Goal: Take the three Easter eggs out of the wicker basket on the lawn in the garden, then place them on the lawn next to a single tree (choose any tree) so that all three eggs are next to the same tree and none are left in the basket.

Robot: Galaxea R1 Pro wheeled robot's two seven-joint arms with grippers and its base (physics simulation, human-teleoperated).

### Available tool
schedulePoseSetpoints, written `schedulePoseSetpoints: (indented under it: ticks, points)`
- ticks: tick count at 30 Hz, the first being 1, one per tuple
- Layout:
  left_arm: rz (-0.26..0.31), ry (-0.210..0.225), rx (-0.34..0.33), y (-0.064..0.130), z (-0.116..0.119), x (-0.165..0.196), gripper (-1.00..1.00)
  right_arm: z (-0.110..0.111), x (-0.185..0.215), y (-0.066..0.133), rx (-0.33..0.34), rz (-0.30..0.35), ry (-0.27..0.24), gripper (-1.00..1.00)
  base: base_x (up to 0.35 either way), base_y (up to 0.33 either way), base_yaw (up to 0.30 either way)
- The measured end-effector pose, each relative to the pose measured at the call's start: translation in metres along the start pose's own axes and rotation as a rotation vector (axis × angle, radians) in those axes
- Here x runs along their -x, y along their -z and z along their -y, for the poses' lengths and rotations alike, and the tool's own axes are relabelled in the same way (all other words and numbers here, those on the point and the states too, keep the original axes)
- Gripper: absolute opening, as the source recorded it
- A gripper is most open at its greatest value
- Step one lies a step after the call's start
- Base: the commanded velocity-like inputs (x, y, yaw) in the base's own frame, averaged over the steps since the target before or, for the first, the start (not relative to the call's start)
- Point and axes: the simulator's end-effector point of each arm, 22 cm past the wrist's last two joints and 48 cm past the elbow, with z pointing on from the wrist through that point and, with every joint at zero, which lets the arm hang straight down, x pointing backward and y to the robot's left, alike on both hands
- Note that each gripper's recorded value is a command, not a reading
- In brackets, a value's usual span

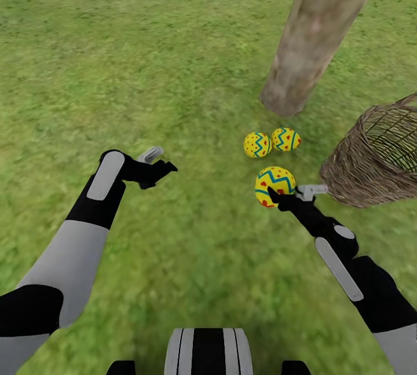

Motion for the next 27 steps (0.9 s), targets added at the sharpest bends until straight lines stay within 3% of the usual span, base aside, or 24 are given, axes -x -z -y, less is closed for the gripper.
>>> schedulePoseSetpoints:
  ticks: [3, 7, 10, 13, 16, 20, 22, 24, 27]
  points:
    - [0.006, -0.005, 0.008, 0.000, -0.002, 0.001, 1.00, -0.002, -0.001, -0.004, -0.024, 0.049, -0.036, -1.00, 0.000, 0.000, 0.000]
    - [0.009, -0.005, 0.012, 0.001, -0.004, 0.003, 1.00, 0.041, -0.004, -0.004, -0.173, 0.263, -0.099, -1.00, 0.000, 0.000, 0.000]
    - [0.009, -0.008, 0.016, 0.001, -0.005, 0.003, 1.00, 0.057, -0.012, 0.000, -0.215, 0.319, -0.103, -1.00, 0.045, 0.000, 0.000]
    - [0.007, -0.007, 0.017, 0.000, -0.004, 0.001, 1.00, 0.059, -0.022, -0.001, -0.234, 0.309, -0.113, -1.00, 0.254, 0.000, 0.000]
    - [0.000, -0.008, 0.006, -0.001, 0.003, -0.003, 1.00, 0.049, -0.053, -0.007, -0.257, 0.257, -0.163, -1.00, 0.323, 0.000, 0.000]
    - [-0.010, -0.010, -0.011, -0.003, 0.015, -0.010, 1.00, 0.050, -0.072, -0.009, -0.273, 0.221, -0.172, -1.00, 0.332, 0.000, 0.000]
    - [-0.015, -0.011, -0.021, -0.004, 0.021, -0.013, 1.00, 0.065, -0.097, -0.008, -0.310, 0.170, -0.168, -1.00, 0.333, 0.000, 0.000]
    - [-0.017, -0.012, -0.027, -0.004, 0.025, -0.015, 1.00, 0.098, -0.122, -0.017, -0.383, 0.097, -0.147, -1.00, 0.333, 0.000, 0.000]
    - [-0.018, -0.013, -0.031, -0.005, 0.026, -0.016, 1.00, 0.119, -0.126, -0.024, -0.430, 0.088, -0.131, -1.00, 0.113, 0.000, 0.000]
